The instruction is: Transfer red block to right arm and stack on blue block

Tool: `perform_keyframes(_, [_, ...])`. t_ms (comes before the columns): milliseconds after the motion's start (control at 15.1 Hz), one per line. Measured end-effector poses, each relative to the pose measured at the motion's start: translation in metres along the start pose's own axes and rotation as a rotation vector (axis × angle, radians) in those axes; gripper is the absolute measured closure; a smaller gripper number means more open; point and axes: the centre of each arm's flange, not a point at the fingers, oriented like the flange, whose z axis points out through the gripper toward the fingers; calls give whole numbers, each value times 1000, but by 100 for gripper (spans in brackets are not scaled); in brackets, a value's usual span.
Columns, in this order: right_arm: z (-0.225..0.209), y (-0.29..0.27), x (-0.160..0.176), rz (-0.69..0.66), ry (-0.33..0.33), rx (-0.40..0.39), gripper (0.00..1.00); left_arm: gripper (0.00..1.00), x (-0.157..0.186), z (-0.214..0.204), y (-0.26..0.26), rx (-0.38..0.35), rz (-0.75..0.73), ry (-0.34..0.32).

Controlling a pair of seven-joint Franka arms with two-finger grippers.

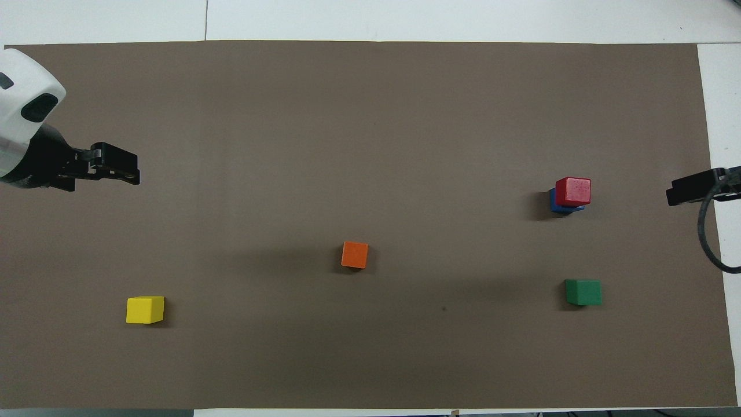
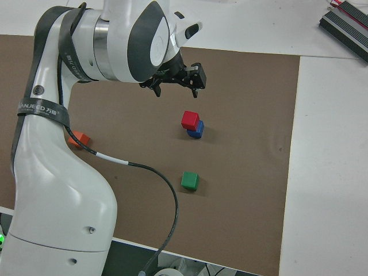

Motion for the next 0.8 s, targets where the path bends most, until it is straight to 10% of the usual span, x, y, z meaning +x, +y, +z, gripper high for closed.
perform_keyframes(797, [-4, 11, -12, 23, -30, 8, 0, 0, 0, 0, 0, 0, 0, 0])
